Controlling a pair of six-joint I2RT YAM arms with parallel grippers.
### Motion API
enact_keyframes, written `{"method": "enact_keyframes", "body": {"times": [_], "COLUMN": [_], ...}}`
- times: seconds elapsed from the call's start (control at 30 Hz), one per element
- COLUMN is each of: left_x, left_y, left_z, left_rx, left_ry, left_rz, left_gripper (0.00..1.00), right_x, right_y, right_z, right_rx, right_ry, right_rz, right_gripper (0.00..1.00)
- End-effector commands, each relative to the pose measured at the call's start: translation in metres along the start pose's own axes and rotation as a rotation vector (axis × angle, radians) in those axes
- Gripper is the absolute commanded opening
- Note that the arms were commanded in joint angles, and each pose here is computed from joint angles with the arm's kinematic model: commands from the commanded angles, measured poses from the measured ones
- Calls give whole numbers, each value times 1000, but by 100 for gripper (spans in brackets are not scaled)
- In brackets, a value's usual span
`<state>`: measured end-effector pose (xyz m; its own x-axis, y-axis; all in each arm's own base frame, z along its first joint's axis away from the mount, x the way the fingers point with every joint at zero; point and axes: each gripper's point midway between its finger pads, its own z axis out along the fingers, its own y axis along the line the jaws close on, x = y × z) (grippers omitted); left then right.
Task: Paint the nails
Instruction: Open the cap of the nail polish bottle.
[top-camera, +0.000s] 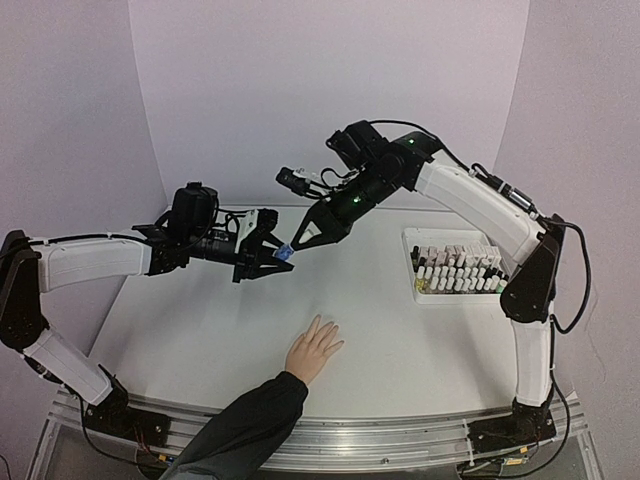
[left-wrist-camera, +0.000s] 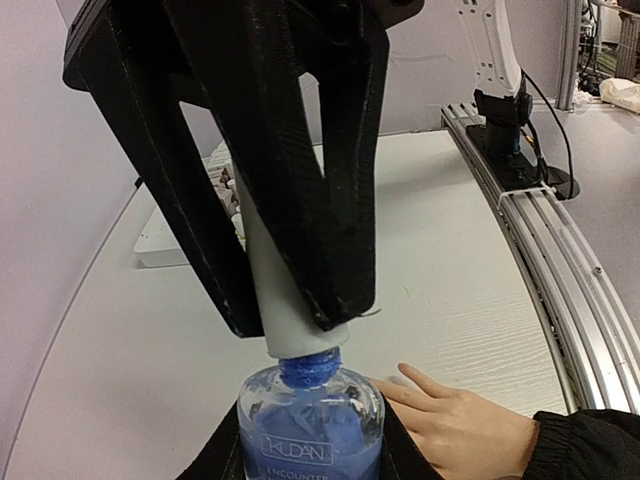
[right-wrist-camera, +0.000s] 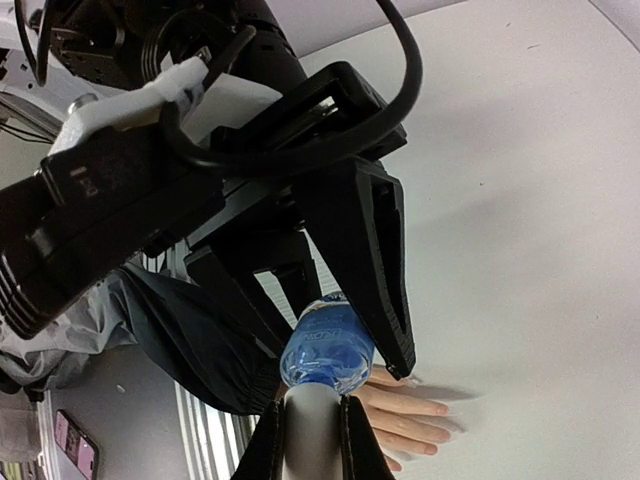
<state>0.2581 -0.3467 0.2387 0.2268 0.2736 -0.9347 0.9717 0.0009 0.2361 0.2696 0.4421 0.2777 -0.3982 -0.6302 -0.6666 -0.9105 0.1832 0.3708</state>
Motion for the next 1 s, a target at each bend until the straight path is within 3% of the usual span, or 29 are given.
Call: {"method": "enact_keyframes", "body": {"times": [0.0, 0.33, 0.5, 0.97], "left_x": [-5, 6, 14, -1], "left_y": [3, 0, 2, 10], "left_z": [-4, -4, -4, -7], "left_rx": [5, 4, -21, -65], "left_ry": [6, 37, 66, 24], "left_rz": [-26, -17, -5, -3], "left_gripper": [0, 0, 0, 0], "right_x": [-17, -12, -16, -9], "right_y": [21, 17, 21, 14], "right_z": [-18, -31, -36, -38], "right_rx": [-7, 76, 75, 122], "right_ry": [-57, -45, -61, -44], "right_rz": [-160, -198, -140, -129], "right_gripper": [0, 0, 0, 0]}}
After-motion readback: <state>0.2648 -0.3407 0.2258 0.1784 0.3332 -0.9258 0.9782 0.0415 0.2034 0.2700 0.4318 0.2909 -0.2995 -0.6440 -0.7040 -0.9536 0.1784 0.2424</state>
